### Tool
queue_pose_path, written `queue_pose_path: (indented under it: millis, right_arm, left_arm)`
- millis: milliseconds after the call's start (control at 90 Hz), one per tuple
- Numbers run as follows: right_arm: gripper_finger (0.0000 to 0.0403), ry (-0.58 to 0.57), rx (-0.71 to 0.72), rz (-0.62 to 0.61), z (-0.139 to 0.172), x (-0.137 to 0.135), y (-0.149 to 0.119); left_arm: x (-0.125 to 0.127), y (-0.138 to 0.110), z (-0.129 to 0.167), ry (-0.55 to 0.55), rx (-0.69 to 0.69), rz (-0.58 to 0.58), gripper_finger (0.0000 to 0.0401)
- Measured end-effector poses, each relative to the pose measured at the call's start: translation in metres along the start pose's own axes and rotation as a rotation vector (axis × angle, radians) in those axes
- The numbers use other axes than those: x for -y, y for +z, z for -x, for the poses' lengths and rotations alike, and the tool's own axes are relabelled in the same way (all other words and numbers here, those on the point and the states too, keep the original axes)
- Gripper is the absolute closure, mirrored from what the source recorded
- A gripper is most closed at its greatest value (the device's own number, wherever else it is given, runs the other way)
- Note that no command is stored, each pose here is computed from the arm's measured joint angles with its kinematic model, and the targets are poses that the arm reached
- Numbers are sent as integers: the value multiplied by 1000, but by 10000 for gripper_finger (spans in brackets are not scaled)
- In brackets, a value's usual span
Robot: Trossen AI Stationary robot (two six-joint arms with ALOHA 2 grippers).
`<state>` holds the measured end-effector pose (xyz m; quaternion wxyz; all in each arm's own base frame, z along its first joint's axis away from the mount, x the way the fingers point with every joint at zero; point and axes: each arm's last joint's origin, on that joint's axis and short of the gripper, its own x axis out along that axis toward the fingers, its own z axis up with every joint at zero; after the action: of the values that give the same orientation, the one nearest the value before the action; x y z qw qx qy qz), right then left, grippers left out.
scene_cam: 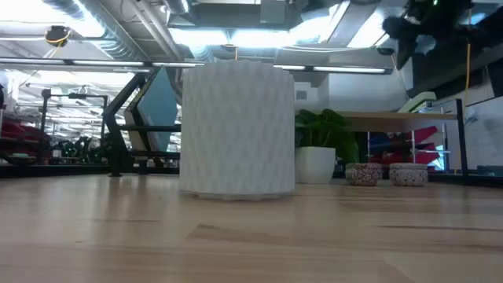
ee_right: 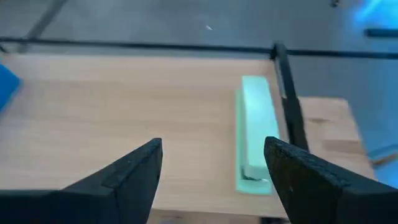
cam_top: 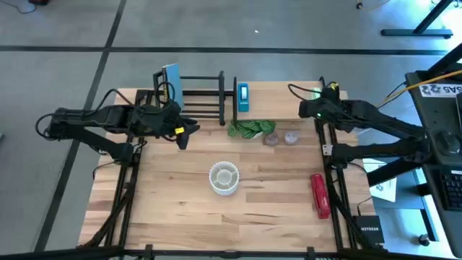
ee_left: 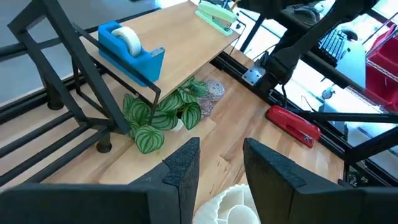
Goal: Stock shelves
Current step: Remove the green stapler from the shelf
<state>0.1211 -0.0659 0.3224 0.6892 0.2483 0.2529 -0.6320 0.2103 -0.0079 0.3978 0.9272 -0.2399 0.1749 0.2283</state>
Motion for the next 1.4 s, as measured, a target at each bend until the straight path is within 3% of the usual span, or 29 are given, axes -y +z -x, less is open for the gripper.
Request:
queue_pose_path:
  millis: [189, 511, 867, 1044, 1400]
  right_arm:
    - [139, -98, -117, -22, -30, -2, -4]
    - [139, -113, -177, -71, -53, 2, 8]
    - [139, -78, -112, -113, -37, 3, 32]
    - [139, -149, -162, -83, -48, 10, 33]
    - [142, -161, -348, 22, -86, -1, 25]
  left_arm:
    - [0, 0, 0, 0, 0, 3, 294]
    - [0, 0, 0, 0, 0, 14, 294]
    - [0, 0, 0, 0, -1, 17, 294]
    - [0, 0, 0, 0, -1, 8, 294]
    - [0, 0, 0, 1, -2, 8, 294]
